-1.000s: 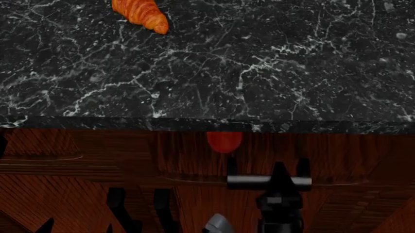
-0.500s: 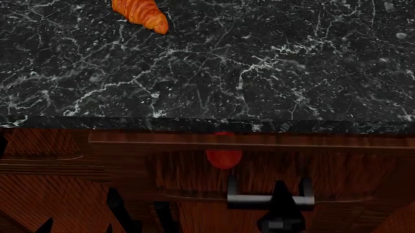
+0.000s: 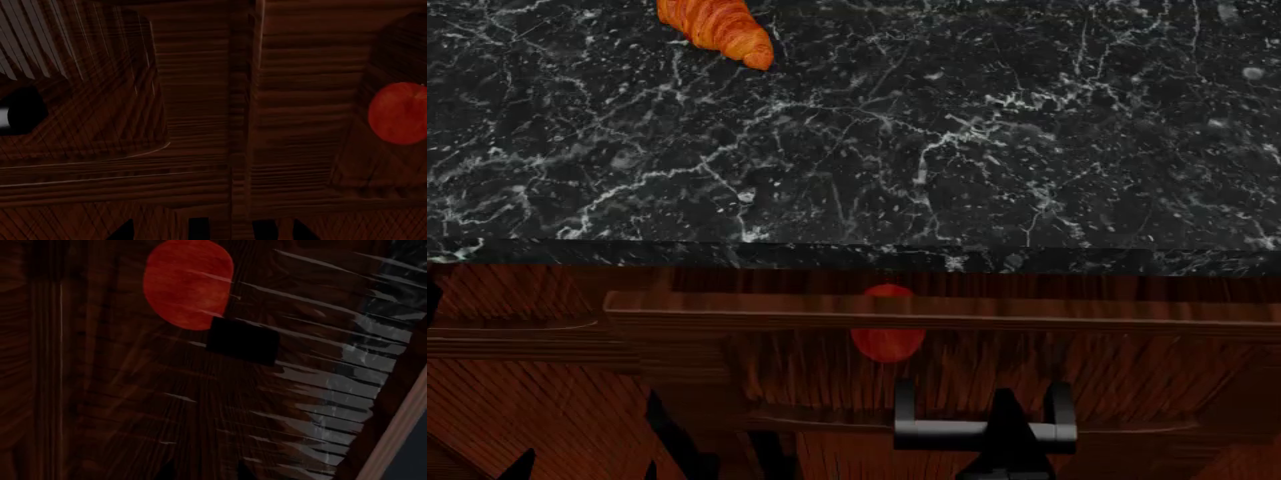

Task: Open the right drawer.

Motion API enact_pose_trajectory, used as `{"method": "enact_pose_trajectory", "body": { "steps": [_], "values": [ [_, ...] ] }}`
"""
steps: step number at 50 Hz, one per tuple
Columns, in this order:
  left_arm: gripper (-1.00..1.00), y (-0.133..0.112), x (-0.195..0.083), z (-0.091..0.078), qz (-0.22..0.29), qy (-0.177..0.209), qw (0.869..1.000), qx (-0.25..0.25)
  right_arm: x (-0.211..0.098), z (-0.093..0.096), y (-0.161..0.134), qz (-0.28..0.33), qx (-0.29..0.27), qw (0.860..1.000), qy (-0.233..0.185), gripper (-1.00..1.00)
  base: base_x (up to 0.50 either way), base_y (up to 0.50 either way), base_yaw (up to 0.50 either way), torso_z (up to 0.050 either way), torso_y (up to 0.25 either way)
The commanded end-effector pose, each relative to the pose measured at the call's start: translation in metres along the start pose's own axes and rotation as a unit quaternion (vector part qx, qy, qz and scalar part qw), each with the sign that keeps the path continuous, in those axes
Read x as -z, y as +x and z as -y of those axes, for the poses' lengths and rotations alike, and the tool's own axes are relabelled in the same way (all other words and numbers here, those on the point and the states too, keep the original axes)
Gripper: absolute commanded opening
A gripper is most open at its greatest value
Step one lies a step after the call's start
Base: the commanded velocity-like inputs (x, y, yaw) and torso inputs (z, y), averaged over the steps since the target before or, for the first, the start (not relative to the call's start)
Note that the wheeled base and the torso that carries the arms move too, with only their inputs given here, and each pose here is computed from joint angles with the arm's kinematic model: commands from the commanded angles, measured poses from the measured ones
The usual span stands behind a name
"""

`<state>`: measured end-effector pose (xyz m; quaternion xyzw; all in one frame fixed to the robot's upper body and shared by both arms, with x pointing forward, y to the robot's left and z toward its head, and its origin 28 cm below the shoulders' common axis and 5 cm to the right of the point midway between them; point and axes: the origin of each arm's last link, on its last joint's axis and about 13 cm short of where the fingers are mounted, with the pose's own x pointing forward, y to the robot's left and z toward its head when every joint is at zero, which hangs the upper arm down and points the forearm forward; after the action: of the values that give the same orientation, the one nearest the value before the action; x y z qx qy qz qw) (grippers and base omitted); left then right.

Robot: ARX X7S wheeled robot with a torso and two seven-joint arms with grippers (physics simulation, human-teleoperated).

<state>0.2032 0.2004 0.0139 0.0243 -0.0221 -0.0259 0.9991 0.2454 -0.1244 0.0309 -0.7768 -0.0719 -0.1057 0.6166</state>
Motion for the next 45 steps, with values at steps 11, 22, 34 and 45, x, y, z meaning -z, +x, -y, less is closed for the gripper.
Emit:
{"method": "enact_pose_trajectory", "body": {
  "steps": [11,22,34,45],
  "values": [
    [1.0,0.0,0.0006,-0.0002,0.0,0.0,1.0,0.0,0.0186,0.0039,-0.0013,-0.022,0.031,0.998,-0.049,-1.0,0.0,0.0,0.0,0.0,0.0],
    [1.0,0.0003,0.0009,-0.0005,0.0,-0.001,1.0,-0.001,0.0177,0.0048,-0.0021,-0.02,0.03,0.998,-0.046,-1.0,0.0,0.0,0.0,0.0,0.0],
    [1.0,0.0003,0.0003,-0.0003,0.001,-0.001,1.0,-0.001,0.0183,0.0056,-0.0016,-0.021,0.033,0.998,-0.042,-1.0,-0.15,0.0,0.0,0.0,0.001],
    [1.0,0.0003,0.0003,-0.0004,0.001,-0.001,1.0,-0.001,0.0183,0.0044,-0.0013,-0.02,0.033,0.998,-0.043,-1.0,-0.16,0.0,0.0,0.0,0.001]
  ]
}}
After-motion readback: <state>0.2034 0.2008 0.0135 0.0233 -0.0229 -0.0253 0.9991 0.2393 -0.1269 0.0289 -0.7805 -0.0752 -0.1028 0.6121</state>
